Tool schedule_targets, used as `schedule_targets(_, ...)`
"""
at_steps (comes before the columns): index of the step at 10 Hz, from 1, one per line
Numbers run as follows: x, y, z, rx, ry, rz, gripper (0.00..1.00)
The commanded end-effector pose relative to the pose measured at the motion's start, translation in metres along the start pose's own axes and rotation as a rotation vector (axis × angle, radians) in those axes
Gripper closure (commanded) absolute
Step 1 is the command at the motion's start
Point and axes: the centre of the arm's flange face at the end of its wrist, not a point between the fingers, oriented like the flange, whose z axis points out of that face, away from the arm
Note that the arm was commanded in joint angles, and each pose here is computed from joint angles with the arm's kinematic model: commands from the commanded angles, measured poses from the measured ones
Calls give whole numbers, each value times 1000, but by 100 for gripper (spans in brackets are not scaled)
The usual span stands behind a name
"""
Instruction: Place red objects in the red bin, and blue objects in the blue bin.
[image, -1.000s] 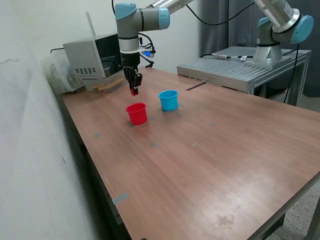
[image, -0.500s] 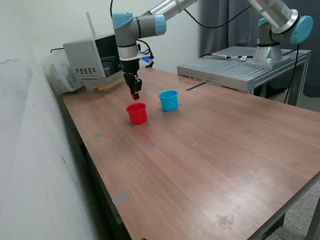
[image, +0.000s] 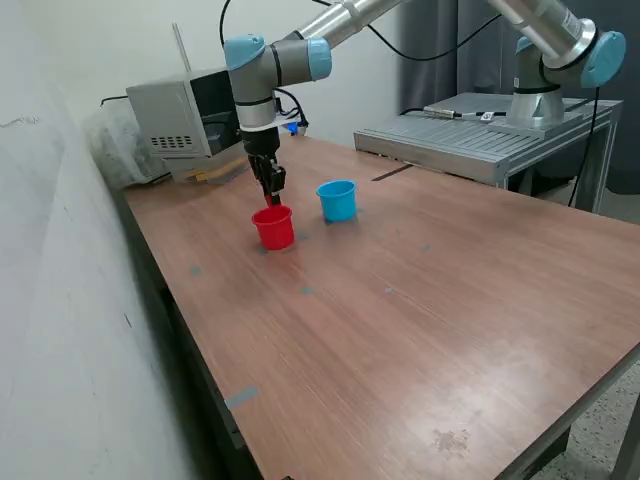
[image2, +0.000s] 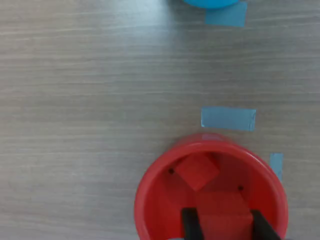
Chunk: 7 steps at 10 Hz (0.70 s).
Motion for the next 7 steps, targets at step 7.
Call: schedule_targets(7, 54, -71, -66, 11, 4, -71, 0)
